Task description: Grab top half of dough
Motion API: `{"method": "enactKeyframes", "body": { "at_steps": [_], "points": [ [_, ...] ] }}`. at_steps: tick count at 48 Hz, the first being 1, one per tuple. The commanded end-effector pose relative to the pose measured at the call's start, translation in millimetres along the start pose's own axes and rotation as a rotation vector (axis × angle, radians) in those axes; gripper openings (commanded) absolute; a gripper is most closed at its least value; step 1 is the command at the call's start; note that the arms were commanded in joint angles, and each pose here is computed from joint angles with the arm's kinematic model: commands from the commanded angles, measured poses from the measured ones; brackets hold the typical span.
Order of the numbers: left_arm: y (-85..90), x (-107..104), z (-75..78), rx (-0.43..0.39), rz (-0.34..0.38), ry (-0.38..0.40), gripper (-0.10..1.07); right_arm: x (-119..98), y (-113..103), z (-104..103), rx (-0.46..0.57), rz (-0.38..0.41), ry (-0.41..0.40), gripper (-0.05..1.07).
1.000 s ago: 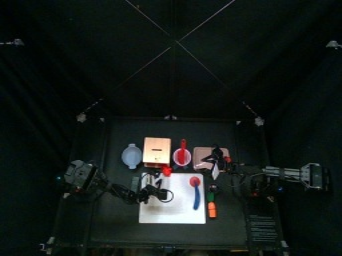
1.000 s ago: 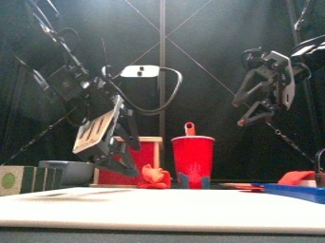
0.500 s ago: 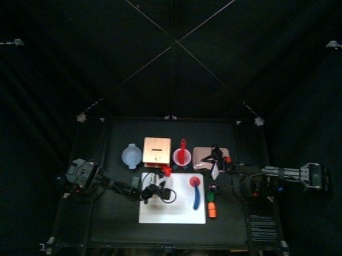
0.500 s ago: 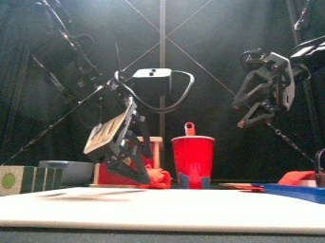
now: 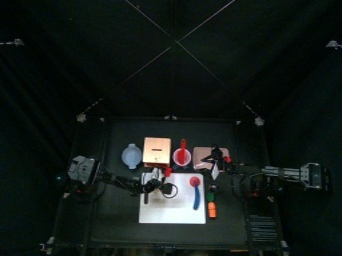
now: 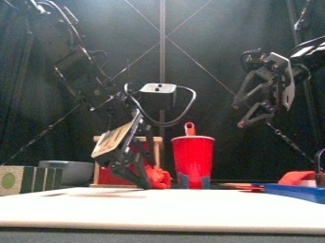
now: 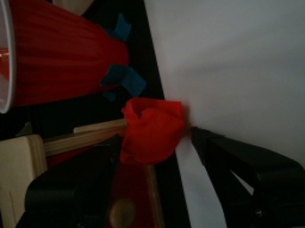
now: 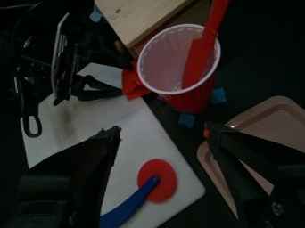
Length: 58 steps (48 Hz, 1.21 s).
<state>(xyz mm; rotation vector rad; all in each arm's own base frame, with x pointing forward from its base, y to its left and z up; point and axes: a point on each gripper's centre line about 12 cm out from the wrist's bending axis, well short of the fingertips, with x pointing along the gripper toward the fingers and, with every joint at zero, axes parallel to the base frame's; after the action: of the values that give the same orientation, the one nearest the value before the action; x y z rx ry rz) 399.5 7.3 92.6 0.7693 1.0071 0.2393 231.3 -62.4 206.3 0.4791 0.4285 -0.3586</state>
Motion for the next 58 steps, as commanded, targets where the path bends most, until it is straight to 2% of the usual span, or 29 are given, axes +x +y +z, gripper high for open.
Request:
{"method": "enactKeyframes", "body": {
  "at_steps": [1, 13, 22, 39, 48, 58],
  "points": [
    [8.7, 0, 6.3, -0.022, 0.004, -0.011, 0.96, -1, 3, 5, 0.003, 0.010, -0.015, 1.04],
    [9.3, 10, 0.1, -0.014, -0.006, 0.020, 0.95, -1, 3, 5, 0.003, 0.010, -0.015, 1.04],
    [11.1, 17, -3.8, -0.018, -0.005, 0.039, 0.89, -1, 3, 5, 0.003, 0.010, -0.015, 1.04],
    [10.2, 17, -5.1, -0.039, -0.012, 0.050, 0.84, -1, 2, 4, 0.005, 0.009, -0.014, 1.04],
    [11.2, 15, -5.9, -0.053, -0.013, 0.058, 0.75, -1, 2, 4, 0.003, 0.009, -0.014, 1.04],
    [21.8, 5, 3.7, -0.070, 0.023, 0.038, 0.69, -1, 2, 4, 0.005, 0.009, -0.014, 1.04]
  ]
}}
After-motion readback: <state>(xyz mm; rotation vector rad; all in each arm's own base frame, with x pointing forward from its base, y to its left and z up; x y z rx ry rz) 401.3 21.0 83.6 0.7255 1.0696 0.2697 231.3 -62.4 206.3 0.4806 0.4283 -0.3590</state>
